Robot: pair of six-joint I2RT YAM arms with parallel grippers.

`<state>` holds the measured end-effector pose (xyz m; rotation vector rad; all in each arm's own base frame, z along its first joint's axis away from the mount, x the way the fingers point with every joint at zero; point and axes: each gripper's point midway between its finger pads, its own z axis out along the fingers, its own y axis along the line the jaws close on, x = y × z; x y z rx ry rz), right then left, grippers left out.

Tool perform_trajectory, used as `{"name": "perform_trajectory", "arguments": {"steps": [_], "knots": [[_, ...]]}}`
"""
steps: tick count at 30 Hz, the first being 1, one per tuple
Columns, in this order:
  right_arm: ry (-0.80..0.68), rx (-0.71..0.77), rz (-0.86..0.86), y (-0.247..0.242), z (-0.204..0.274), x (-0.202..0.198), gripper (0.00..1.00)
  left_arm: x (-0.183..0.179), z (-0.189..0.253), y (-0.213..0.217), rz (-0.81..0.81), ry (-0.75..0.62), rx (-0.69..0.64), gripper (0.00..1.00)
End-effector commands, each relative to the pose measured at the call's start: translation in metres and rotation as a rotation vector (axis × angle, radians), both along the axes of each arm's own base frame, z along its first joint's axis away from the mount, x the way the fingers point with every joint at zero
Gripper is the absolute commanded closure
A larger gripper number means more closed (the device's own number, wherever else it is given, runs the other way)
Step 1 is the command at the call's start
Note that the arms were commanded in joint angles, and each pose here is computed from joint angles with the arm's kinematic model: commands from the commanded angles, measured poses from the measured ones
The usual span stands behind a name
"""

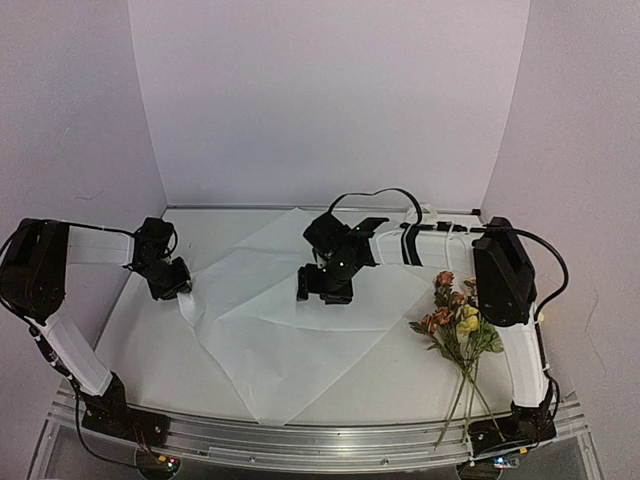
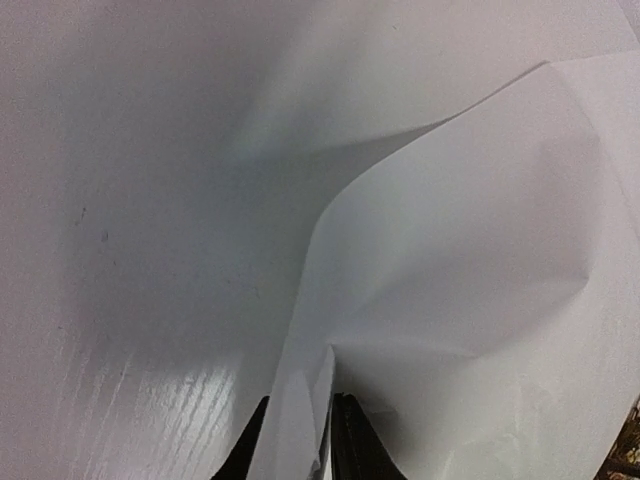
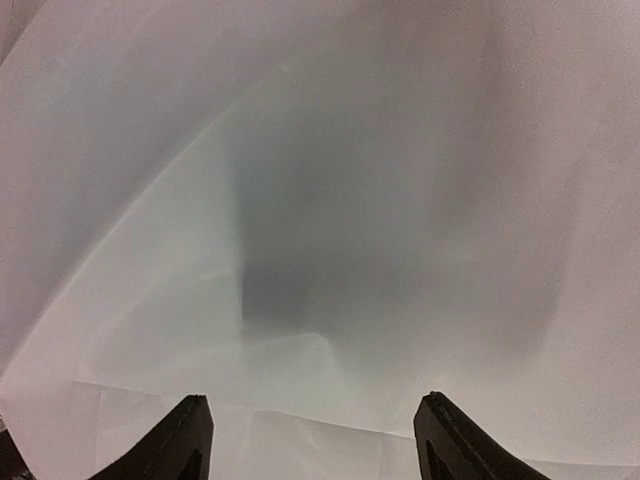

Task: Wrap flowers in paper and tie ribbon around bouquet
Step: Place the flattened wrapping paper at the center of the board, then pick up the fake flower from the corner of the board.

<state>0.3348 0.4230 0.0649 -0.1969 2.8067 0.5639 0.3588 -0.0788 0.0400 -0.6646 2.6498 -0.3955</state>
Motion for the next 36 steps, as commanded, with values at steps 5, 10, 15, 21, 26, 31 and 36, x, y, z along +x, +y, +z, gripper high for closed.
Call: {"name": "perform_trajectory", "arguments": {"steps": [5, 10, 15, 21, 26, 31, 36], "knots": [[0.014, -0.075, 0.002, -0.02, -0.027, -0.006, 0.29, 0.03, 0.031, 0.017, 0.021, -0.081, 0.07, 0.46], [0.025, -0.123, 0.024, -0.033, -0.04, -0.014, 0.29, 0.042, 0.074, 0.024, 0.013, -0.167, 0.124, 0.29], [0.036, -0.156, 0.039, -0.04, -0.049, -0.015, 0.29, 0.039, 0.086, 0.009, -0.036, -0.192, 0.111, 0.21], [0.092, -0.169, 0.092, -0.034, -0.064, -0.032, 0.3, 0.043, 0.087, -0.095, -0.291, -0.267, -0.102, 0.33], [0.075, -0.199, 0.077, -0.047, -0.061, -0.036, 0.31, 0.045, 0.056, -0.159, -0.411, -0.23, -0.245, 0.51], [0.036, -0.21, 0.101, -0.044, -0.049, -0.027, 0.31, 0.022, 0.018, -0.177, -0.432, -0.15, -0.275, 0.58], [0.024, -0.211, 0.115, -0.04, -0.043, -0.023, 0.31, 0.0, -0.011, -0.148, -0.308, -0.059, -0.195, 0.64]]}}
